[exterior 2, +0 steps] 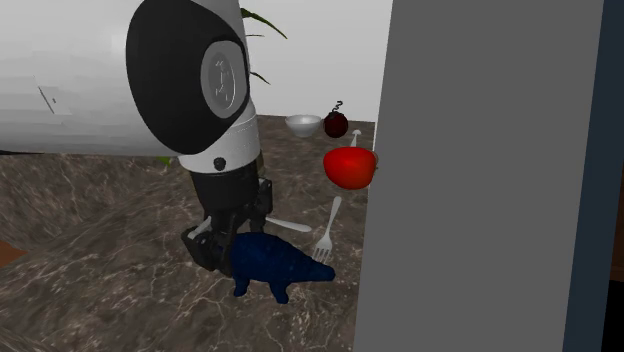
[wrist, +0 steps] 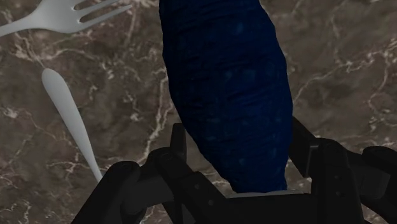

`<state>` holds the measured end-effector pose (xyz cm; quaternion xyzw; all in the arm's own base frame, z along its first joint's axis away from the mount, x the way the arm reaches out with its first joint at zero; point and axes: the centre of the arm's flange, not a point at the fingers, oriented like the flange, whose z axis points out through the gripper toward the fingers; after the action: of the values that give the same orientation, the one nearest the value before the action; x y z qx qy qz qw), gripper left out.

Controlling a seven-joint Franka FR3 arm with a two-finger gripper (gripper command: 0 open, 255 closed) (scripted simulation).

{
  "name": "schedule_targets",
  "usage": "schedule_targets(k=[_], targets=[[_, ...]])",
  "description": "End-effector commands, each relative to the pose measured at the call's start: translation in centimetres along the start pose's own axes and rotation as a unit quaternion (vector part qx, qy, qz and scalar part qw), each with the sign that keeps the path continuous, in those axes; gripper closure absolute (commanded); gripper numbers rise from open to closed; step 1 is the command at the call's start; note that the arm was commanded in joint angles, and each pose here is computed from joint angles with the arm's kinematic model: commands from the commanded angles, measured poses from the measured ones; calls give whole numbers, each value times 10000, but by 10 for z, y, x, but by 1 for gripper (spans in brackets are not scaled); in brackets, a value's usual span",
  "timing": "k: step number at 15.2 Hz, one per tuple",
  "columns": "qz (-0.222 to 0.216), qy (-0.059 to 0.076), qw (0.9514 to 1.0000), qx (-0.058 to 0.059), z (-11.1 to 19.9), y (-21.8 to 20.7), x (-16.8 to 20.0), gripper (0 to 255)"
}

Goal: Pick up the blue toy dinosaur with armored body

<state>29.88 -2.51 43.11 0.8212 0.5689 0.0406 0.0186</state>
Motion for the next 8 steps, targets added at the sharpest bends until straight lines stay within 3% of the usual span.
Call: schedule_targets(k=[1, 8], targets=[[-7, 24, 10000, -5, -6, 0, 0, 255], [-7, 24, 10000, -5, -42, 3, 2, 255]])
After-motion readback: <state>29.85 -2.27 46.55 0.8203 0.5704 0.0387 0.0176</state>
